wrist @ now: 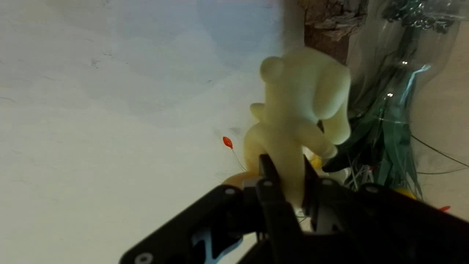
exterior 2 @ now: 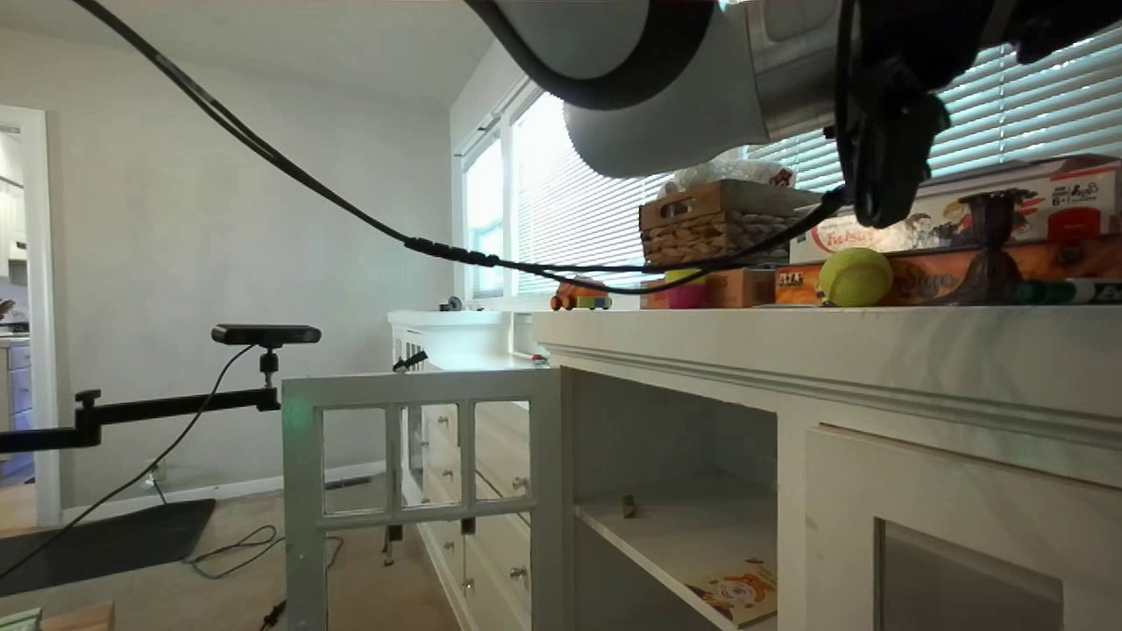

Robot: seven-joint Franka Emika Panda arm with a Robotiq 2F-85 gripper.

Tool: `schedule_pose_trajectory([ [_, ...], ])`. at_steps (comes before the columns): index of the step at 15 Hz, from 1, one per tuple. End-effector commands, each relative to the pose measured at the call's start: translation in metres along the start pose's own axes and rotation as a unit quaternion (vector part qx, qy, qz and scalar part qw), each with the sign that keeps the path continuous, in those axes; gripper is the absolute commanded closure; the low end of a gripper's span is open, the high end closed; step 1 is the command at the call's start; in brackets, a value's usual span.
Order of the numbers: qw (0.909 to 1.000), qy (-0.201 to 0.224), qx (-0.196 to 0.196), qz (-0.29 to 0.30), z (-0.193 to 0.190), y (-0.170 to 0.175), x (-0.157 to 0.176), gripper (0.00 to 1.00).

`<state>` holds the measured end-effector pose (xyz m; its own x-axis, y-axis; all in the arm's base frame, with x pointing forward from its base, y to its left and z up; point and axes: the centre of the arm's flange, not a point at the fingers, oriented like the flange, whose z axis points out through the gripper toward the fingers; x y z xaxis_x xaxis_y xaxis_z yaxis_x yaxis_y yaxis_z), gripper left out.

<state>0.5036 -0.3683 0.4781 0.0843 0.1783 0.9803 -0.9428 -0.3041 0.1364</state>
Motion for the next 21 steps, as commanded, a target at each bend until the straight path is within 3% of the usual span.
schedule_pose_trajectory([
  [1,0.9995,-0.018,-0.004,0.025,0.036,-0.014,0.000,0.96],
  [21,0.9913,-0.076,0.041,0.100,0.120,-0.055,-0.015,0.96],
])
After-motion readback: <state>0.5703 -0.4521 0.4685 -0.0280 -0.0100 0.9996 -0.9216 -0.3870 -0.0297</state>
